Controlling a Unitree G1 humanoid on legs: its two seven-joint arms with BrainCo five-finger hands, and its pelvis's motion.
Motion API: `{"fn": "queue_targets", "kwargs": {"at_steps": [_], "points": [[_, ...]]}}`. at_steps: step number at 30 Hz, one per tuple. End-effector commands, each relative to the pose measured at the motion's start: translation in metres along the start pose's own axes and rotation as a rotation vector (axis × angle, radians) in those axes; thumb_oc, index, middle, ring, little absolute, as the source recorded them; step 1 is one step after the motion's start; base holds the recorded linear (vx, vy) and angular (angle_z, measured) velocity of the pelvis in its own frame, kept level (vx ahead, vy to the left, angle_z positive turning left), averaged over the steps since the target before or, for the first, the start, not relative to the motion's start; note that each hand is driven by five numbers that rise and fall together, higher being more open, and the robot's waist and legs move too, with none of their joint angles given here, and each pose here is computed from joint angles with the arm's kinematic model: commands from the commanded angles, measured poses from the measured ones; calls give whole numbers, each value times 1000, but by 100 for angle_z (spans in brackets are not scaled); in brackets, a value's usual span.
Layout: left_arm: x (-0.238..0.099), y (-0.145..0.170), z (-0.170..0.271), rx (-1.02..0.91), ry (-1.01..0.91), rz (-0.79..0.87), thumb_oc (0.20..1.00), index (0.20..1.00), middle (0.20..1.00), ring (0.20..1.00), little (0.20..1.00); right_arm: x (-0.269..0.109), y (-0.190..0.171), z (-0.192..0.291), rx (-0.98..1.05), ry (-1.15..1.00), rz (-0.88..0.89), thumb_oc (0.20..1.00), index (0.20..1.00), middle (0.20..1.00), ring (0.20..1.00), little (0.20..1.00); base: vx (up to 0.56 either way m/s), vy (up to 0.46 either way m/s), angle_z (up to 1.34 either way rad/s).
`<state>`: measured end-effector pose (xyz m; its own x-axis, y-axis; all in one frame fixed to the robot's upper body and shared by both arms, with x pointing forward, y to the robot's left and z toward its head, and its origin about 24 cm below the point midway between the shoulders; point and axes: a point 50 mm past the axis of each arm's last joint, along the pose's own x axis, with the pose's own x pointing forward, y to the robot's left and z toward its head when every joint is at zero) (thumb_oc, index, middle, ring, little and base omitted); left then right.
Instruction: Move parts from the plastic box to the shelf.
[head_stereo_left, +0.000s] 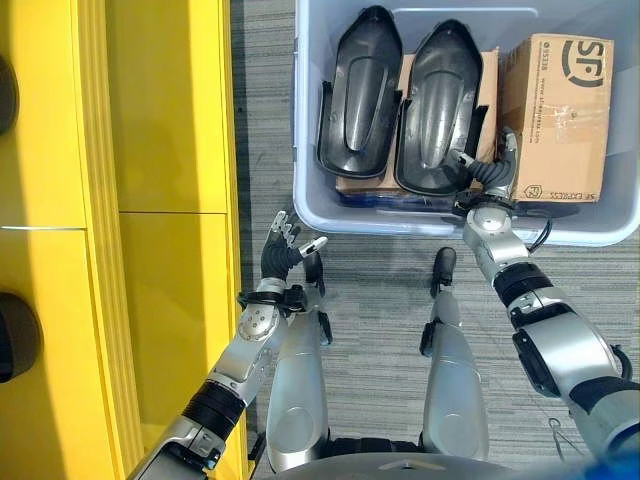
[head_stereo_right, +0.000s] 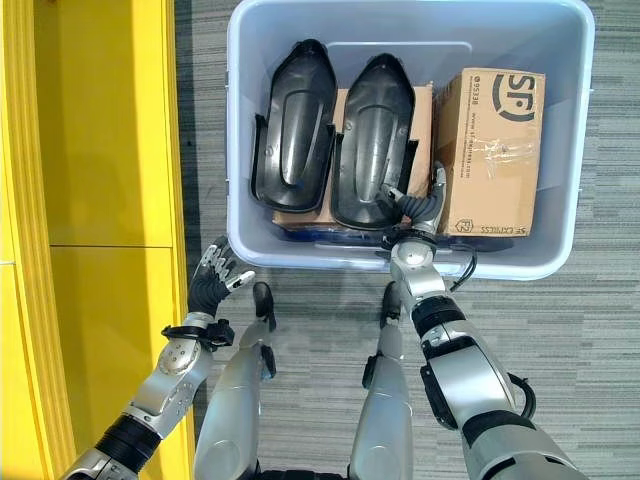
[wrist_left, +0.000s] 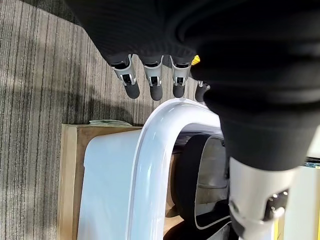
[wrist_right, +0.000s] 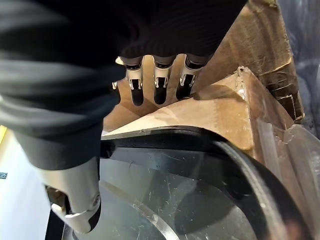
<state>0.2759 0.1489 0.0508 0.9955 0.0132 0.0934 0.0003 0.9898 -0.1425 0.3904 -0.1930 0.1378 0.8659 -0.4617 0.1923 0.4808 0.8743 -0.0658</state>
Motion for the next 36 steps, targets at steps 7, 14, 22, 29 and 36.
{"fn": "queue_targets", "kwargs": {"at_steps": [7,14,22,29,36], "points": [[-1,-8,18,-35,-89,-44,1000,1000,1000,1000,1000,27,-18,35,1,-74,-90,1000,1000,1000,1000,1000,4,1,2],[-1,-10,24,-45,-114,-60,1000,1000,1000,1000,1000,35,-24,43,-35,-89,-104,1000,1000,1000,1000,1000,0,0,0],[-1,-11,26,-41,-120,-62,1000,1000,1000,1000,1000,41,-29,46,-76,-74,-122,1000,1000,1000,1000,1000,0,0,0],[-1,-13,26,-34,-116,-83,1000,1000,1000,1000,1000,45,-46,29,-115,26,-146,840,840,840,840,840,9,8,3],[1,-14,26,-38,-112,-91,1000,1000,1000,1000,1000,41,-47,14,-106,90,-111,200,200,200,200,200,-11,5,0]]}}
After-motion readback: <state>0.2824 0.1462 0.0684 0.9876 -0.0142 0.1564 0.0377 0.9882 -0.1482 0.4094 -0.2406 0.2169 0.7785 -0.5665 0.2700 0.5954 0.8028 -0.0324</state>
